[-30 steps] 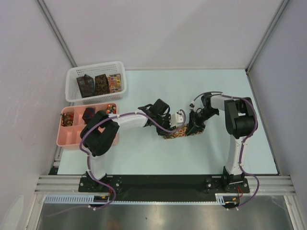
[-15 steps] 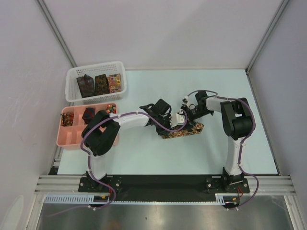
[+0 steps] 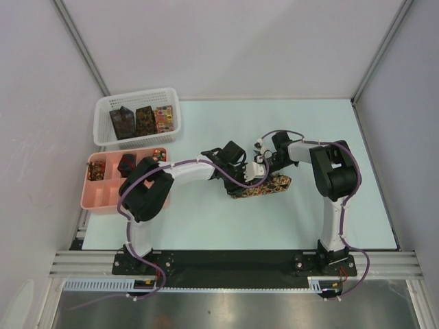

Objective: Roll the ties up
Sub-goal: Roll the tie at the center of the board.

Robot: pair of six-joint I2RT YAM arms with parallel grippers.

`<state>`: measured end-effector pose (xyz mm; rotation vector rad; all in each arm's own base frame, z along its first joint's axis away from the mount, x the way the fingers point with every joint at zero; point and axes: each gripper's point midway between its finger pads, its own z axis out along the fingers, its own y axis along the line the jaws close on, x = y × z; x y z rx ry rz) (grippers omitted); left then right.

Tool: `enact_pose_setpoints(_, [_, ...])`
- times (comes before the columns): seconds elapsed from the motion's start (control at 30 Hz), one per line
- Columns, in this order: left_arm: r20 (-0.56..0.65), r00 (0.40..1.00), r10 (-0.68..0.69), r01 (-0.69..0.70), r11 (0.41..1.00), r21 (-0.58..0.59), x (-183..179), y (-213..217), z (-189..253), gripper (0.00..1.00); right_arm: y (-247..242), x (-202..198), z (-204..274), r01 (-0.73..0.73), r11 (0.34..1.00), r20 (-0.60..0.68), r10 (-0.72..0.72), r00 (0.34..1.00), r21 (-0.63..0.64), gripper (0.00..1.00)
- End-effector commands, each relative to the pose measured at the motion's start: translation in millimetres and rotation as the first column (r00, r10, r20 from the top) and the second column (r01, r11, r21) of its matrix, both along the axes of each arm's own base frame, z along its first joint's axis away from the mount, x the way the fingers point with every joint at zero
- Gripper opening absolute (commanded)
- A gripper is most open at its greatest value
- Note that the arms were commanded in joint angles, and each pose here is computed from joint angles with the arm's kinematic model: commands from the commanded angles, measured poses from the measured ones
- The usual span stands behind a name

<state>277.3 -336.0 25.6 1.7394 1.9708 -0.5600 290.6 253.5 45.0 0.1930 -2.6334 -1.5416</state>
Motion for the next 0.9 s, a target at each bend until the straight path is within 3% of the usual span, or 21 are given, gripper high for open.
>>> enact_pose_setpoints(0.0, [-0.024, 0.998, 0.055, -0.055, 0.998, -0.004, 8.0, 9.1, -3.7, 0.56, -17.3, 5.8, -31.7, 0.016, 0.991, 0.035, -0.012, 0.999, -0.134, 0.00])
enact_pose_setpoints(0.03, [-0.055, 0.998, 0.042, -0.046, 0.996, -0.073, 4.5, 2.9, 10.1, 0.63, -19.5, 7.2, -34.4, 0.019, 0.989, 0.040, -0.013, 0.999, -0.146, 0.00])
enact_pose_setpoints(0.17, [-0.092, 0.993, 0.080, -0.100, 0.966, -0.237, 13.7, 1.3, 38.4, 0.72, -34.3, 7.4, -53.1, 0.019, 0.976, 0.040, -0.010, 0.999, -0.219, 0.00])
enact_pose_setpoints(0.47, [-0.130, 0.991, 0.042, -0.087, 0.925, -0.369, 11.2, -18.2, 43.9, 0.83, -53.5, 5.4, -74.2, 0.039, 0.944, 0.019, -0.035, 0.999, -0.327, 0.00])
enact_pose_setpoints(0.6, [-0.142, 0.990, 0.005, -0.057, 0.928, -0.369, 8.2, -29.4, 29.5, 0.80, -50.6, 3.2, -77.9, 0.030, 0.944, 0.001, -0.032, 0.999, -0.327, 0.00])
enact_pose_setpoints(0.7, [-0.097, 0.995, -0.011, -0.023, 0.937, -0.349, 8.6, -34.9, 22.3, 0.72, -48.5, 4.8, -76.3, 0.034, 0.947, 0.005, -0.034, 0.999, -0.318, 0.00])
enact_pose_setpoints(0.8, [-0.048, 0.998, -0.043, 0.028, 0.959, -0.283, 1.5, -38.6, 10.7, 0.51, -47.0, 7.5, -72.6, 0.034, 0.950, 0.011, -0.032, 0.999, -0.310, 0.00])
enact_pose_setpoints(0.87, [-0.006, 0.999, -0.044, 0.042, 0.973, -0.227, -2.8, -37.7, 2.9, 0.43, -46.3, 10.2, -68.5, 0.034, 0.951, 0.021, -0.029, 0.999, -0.306, 0.00])
